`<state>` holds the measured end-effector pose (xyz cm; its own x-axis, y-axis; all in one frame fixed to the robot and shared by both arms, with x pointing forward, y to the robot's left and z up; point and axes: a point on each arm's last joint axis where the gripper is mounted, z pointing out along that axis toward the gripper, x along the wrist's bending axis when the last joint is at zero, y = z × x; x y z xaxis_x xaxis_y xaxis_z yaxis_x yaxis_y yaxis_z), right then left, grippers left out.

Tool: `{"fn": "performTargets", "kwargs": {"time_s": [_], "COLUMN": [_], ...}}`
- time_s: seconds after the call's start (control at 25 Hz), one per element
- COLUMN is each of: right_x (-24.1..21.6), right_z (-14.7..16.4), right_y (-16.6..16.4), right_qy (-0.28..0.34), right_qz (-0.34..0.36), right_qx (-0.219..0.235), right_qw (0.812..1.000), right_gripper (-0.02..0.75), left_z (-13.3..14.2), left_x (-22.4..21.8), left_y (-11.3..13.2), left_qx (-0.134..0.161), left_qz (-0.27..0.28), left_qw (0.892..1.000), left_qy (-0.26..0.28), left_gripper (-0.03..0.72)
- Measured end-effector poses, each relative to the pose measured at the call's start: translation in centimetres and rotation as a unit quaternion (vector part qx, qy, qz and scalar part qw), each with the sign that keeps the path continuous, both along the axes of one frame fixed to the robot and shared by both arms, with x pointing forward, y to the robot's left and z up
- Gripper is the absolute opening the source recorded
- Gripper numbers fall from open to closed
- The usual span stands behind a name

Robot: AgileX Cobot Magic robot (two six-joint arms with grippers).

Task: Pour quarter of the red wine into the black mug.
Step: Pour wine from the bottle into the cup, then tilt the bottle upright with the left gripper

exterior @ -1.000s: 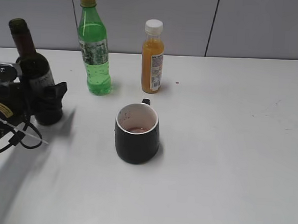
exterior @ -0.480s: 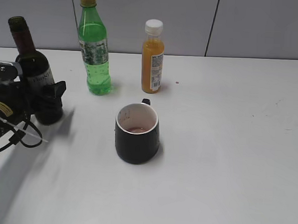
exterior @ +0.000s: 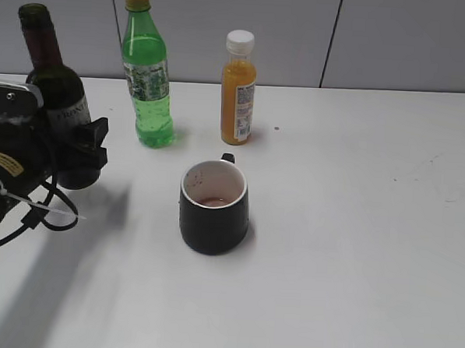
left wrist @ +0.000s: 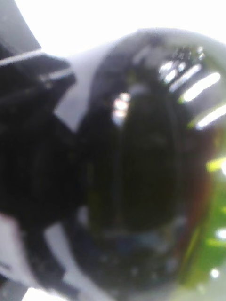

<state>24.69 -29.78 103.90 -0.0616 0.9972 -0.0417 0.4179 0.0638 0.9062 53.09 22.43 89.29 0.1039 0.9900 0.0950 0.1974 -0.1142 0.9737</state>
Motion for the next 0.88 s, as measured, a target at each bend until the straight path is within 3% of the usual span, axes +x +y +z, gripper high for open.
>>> {"fn": "performTargets", "kwargs": {"time_s": [0.2,0.48,0.88], "right_x": [0.0,0.0,0.0], "right_z": [0.0,0.0,0.0], "right_y": [0.0,0.0,0.0], "right_qy": [0.0,0.0,0.0], "right_qz": [0.0,0.0,0.0], "right_qx": [0.0,0.0,0.0], "right_qw": [1.0,1.0,1.0], "right_gripper": [0.587,0.587,0.587], "left_z": [1.4,1.7,1.4], "left_x": [-1.3,-2.8,-4.9], "left_y": [-1.9,-4.0,-6.5], "left_qx": [0.049,0.092,0.195], "left_qz": [0.007,0.016,-0.003], "left_qw": [0.999,0.996,0.981], "left_qy": [-0.017,-0.014,-0.001], "left_gripper": [0.545,0.545,0.545]}}
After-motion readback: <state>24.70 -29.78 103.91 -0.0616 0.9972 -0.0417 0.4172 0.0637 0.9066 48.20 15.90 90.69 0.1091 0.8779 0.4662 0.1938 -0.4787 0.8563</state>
